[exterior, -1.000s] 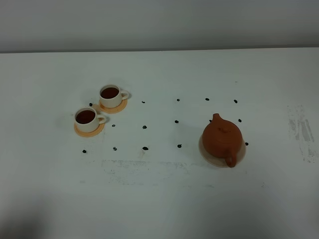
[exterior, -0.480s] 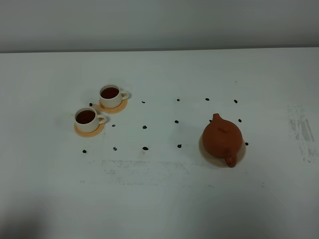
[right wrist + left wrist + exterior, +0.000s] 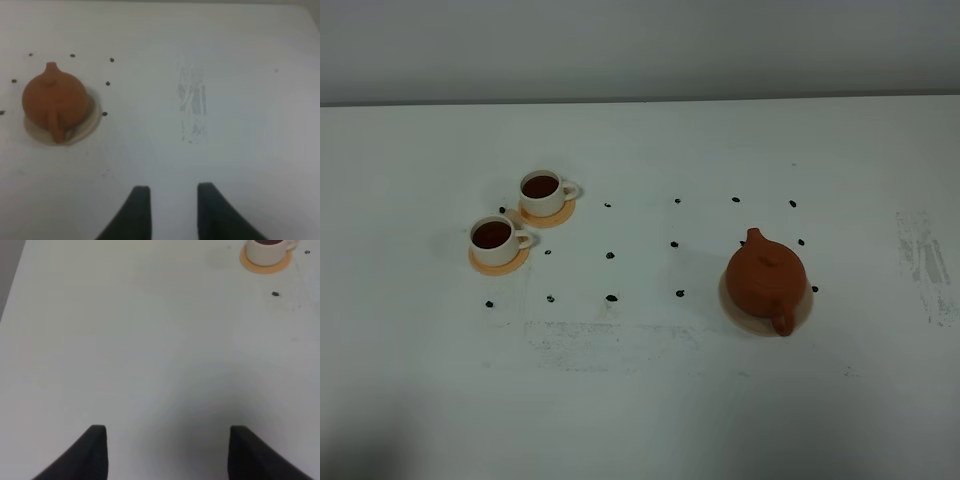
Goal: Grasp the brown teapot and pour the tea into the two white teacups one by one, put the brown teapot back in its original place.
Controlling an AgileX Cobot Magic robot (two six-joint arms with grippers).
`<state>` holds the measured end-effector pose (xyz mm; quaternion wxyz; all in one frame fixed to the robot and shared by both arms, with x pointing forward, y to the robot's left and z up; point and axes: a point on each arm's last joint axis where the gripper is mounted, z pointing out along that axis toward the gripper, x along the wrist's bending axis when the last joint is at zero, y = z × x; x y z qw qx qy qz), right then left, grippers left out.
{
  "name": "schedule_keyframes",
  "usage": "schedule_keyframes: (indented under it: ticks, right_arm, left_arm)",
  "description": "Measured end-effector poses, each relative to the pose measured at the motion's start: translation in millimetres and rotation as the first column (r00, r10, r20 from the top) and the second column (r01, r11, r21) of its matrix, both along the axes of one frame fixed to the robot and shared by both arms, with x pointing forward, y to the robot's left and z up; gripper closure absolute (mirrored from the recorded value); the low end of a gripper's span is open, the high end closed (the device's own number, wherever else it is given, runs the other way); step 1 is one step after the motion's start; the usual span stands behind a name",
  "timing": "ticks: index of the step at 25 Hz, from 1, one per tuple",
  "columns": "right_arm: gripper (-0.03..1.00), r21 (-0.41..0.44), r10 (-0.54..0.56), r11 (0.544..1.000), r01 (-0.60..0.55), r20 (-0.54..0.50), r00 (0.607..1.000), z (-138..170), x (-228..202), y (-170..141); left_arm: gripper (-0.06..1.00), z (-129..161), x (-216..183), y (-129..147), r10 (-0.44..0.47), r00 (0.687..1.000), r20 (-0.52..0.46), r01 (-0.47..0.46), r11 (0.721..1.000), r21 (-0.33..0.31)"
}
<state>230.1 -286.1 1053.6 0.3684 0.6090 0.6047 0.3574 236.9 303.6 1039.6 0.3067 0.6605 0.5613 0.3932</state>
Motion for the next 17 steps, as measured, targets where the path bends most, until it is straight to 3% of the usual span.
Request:
schedule_keyframes:
  ticks: [17]
  right_arm:
    - [0.75, 0.000, 0.000, 1.000, 0.000, 0.000, 1.000, 0.0, 0.0, 0.0]
  left_arm:
    - [0.44, 0.0, 0.0, 0.0, 0.000, 1.000, 0.000, 0.000, 1.000, 0.001]
